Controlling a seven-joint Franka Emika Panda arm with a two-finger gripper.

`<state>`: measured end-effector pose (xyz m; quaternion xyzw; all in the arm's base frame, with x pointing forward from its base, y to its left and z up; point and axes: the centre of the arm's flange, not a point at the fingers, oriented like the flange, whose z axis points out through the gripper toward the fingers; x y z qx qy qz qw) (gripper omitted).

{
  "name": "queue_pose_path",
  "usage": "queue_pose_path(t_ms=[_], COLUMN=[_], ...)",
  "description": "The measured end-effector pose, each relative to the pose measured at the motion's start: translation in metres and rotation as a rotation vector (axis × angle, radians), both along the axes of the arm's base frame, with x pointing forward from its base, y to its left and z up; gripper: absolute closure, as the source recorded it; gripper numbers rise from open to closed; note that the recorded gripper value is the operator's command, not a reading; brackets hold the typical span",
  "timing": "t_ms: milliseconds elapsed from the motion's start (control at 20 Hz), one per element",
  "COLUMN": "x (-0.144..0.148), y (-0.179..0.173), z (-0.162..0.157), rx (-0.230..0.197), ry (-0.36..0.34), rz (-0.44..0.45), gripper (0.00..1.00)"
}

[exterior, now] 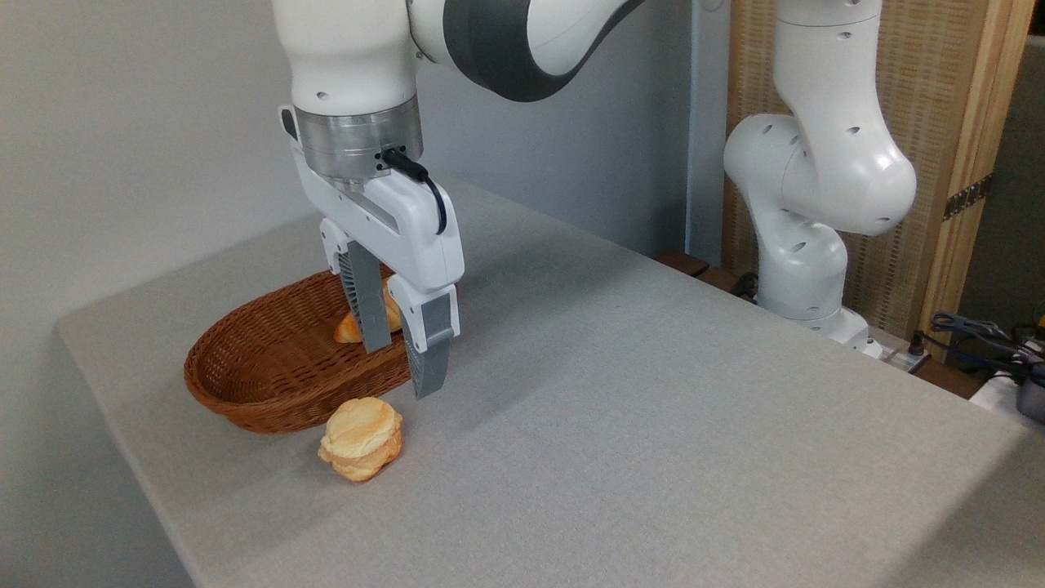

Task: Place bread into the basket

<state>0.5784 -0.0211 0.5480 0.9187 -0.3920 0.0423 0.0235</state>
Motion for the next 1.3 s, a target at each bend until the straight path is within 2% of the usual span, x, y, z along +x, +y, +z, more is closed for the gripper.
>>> queue_pose_path(t_ms=[1150, 1300], x=[0.0005, 0.0034], y=[-0.0006, -0.0006], z=[-0.0014, -0.0014], rx=[0.000, 0.000], ry=[0.002, -0.016], rz=[-0.001, 0.001], gripper=[0.00, 0.00])
